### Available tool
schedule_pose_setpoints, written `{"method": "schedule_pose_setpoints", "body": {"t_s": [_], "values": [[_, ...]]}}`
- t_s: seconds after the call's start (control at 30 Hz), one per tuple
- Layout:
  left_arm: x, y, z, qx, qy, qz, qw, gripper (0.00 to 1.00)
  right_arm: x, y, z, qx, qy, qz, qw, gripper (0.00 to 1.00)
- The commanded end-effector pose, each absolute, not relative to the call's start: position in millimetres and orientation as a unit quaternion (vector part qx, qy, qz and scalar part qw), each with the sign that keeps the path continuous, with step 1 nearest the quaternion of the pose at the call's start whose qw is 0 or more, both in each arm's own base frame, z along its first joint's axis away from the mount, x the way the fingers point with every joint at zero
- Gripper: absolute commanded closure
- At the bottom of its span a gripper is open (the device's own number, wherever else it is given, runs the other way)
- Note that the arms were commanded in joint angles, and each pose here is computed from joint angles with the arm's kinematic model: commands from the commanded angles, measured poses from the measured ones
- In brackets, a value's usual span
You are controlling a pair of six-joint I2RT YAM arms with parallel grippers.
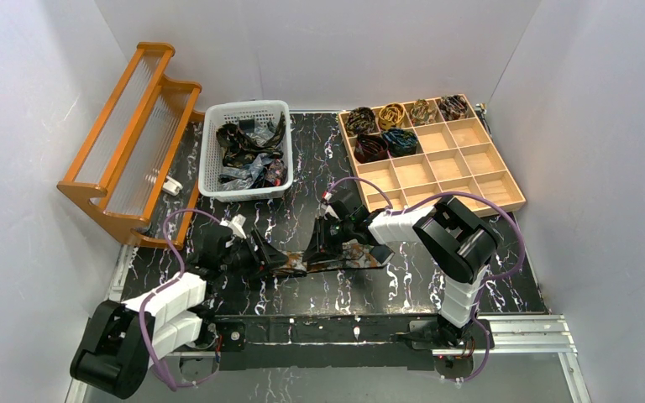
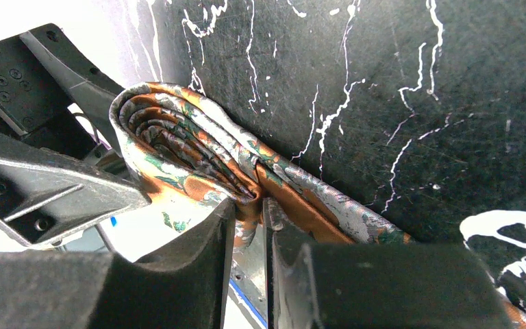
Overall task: Roll the ties
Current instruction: Roll the tie at the center of the board.
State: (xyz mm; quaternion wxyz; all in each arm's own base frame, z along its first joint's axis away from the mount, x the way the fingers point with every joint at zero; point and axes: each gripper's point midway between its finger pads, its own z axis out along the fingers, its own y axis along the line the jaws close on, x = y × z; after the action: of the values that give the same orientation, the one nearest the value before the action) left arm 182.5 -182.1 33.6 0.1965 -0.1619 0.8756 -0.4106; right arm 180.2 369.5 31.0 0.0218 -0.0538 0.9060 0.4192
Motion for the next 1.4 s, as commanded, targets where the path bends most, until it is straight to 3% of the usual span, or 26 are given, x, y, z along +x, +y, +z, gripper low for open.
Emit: {"method": "schedule_pose_setpoints", "body": {"t_s": [0.0,0.4,0.53,0.7,0.8,0.97,1.1,1.37], "values": [[155.3,-177.0,4.1,-0.187,0.889,-0.394,0.137,0.42,170.0,355.1,5.6,-0.050,0.923,0.381,0.006,0.72],[166.5,-178.0,12.2,-0.176,0.888,-0.394,0.157,0.57,172.6,358.1,11.5,-0.059,0.921,0.386,0.012,0.70],[169.6,-174.3,17.0,-0.168,0.895,-0.378,0.165,0.65,174.0,364.1,20.6,-0.070,0.914,0.401,0.013,0.64],[172.2,-168.4,22.1,-0.165,0.904,-0.356,0.173,0.67,181.6,370.4,51.8,-0.095,0.900,0.424,0.049,0.49],[175.2,-167.5,25.6,-0.167,0.904,-0.352,0.178,0.67,187.2,367.7,67.0,-0.117,0.896,0.420,0.081,0.47],[179.3,-168.2,30.6,-0.166,0.903,-0.352,0.184,0.67,193.6,343.0,56.3,-0.113,0.924,0.349,0.108,0.47],[182.7,-168.9,34.8,-0.170,0.900,-0.355,0.189,0.67,181.4,325.4,27.1,-0.098,0.946,0.301,0.066,0.52],[194.4,-163.1,45.1,-0.199,0.890,-0.347,0.220,0.67,154.7,324.3,20.7,-0.071,0.944,0.321,-0.003,0.59]]}}
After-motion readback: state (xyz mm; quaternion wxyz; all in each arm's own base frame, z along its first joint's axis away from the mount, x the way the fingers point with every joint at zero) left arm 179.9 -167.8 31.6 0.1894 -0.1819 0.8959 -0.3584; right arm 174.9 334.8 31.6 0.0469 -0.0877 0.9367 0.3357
